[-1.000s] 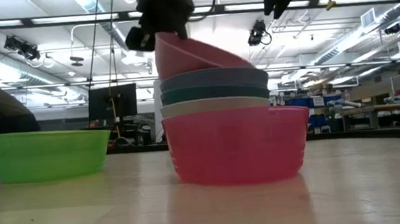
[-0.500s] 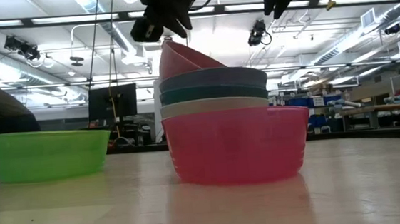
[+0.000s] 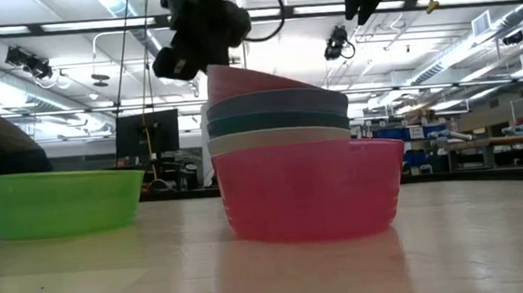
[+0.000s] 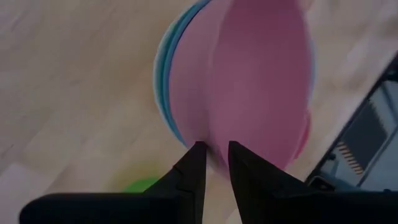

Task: Nest bowls inside each other
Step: Stack the pink bowl on top of the blue bowl

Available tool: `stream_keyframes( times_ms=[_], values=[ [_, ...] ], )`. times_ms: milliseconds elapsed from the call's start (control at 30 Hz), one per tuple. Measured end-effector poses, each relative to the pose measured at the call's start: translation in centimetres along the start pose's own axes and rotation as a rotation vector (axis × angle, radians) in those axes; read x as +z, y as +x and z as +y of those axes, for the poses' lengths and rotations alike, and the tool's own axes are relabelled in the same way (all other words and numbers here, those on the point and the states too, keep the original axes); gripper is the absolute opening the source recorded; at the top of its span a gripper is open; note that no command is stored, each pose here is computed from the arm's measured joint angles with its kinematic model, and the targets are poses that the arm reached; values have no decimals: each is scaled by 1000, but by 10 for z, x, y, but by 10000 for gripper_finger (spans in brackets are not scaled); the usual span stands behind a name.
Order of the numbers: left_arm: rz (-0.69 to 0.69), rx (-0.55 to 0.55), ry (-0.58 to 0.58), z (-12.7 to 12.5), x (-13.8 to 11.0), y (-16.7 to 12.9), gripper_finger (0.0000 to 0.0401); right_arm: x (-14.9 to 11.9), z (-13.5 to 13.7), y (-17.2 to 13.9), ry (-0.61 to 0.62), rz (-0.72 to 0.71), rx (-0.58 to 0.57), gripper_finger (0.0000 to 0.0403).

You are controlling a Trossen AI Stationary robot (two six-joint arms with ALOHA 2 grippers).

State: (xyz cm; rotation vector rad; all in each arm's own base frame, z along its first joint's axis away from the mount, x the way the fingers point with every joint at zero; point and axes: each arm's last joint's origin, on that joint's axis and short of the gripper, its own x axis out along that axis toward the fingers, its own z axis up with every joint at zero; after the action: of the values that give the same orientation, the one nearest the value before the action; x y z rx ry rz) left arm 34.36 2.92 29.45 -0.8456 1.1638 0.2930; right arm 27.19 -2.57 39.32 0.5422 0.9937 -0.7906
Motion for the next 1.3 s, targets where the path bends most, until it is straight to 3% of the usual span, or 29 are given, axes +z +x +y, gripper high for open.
stream_keyframes(
  times_ms=[100, 200, 400, 533, 833, 1300],
  values=[
    [-81, -42, 2, -7, 7, -23, 76, 0, 0, 0, 0, 0, 0, 114],
    [-181, -10, 32, -12, 11, -37, 76, 0, 0, 0, 0, 0, 0, 114],
    [-108, 77, 44, -3, 6, -3, 76, 0, 0, 0, 0, 0, 0, 114],
    [-28, 75, 45, 1, -1, 13, 76, 0, 0, 0, 0, 0, -1, 114],
    [-137, 36, 50, -7, 9, -17, 76, 0, 0, 0, -9, -2, -1, 114],
    [-10, 116, 104, -13, 7, 31, 76, 0, 0, 0, -18, -1, -1, 114]
  ],
)
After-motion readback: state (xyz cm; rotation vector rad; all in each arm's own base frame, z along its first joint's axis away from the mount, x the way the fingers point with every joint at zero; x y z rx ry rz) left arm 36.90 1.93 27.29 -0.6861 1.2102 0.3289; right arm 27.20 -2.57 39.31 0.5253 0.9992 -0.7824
